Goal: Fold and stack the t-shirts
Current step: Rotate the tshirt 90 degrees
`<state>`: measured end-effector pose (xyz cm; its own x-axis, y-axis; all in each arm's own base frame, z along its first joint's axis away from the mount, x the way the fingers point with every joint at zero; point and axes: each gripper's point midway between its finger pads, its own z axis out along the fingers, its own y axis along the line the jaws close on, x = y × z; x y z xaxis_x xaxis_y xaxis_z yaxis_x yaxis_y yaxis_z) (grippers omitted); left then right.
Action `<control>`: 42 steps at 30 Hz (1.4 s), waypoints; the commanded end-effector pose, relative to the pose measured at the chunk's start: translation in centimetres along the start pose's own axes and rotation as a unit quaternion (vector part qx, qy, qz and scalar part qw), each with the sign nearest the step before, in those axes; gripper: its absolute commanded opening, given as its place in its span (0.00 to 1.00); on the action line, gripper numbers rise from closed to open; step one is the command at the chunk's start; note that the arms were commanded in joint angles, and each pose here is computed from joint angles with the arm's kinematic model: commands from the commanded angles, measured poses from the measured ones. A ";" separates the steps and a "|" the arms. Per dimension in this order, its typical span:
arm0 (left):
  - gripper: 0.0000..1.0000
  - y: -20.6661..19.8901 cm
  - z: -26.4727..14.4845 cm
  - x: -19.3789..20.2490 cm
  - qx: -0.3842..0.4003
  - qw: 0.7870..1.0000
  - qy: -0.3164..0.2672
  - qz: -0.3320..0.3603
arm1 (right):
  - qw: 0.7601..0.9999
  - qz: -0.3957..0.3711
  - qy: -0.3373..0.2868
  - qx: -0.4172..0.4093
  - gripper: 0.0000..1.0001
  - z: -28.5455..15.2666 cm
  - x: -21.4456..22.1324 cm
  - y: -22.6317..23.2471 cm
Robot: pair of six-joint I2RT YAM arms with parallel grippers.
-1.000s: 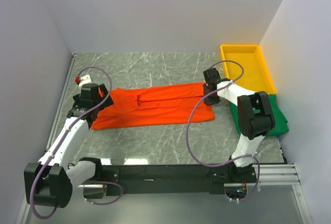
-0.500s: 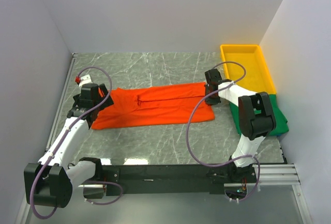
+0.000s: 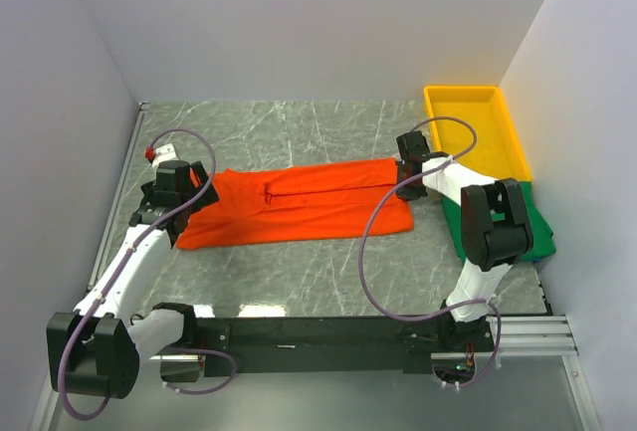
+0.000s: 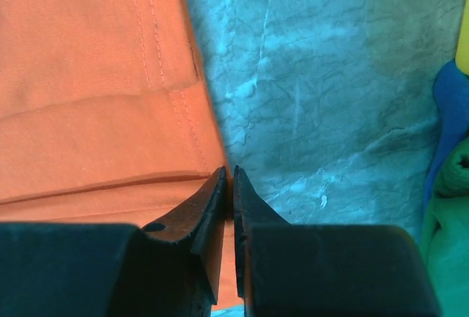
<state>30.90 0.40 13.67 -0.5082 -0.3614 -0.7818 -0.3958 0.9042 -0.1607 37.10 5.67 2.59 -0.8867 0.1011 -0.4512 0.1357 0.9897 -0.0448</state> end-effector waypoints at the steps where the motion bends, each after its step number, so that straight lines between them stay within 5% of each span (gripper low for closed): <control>1: 0.99 -0.1 0.1 -0.5 -0.005 1.000 -0.006 -0.002 | 0.998 0.016 -0.058 -0.001 0.14 -1.4 -3.5 -0.4; 8: 1.00 0.3 0.3 -0.4 -0.020 1.000 -0.003 -0.011 | 0.998 0.016 -0.059 0.003 0.37 -1.3 -3.9 -0.5; 14: 0.99 0.7 0.6 0.1 -0.039 0.999 0.007 -0.027 | 0.995 0.016 -0.093 -0.031 0.38 -4.3 -4.3 0.3; 26: 0.90 0.3 2.7 3.8 -0.072 0.990 0.093 -0.083 | 0.988 -0.101 -0.042 -0.108 0.38 -5.5 3.2 8.7; 42: 0.87 2.4 9.0 4.7 -0.173 0.970 0.162 -0.059 | 0.975 -0.175 0.055 -0.126 0.37 -3.9 9.5 12.2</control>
<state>32.58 2.06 2.90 -0.6556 -0.5715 -0.4936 -0.6597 0.7515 0.0062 29.61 18.23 1.79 -0.8901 -0.2315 -0.3926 -0.2656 0.9635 0.0341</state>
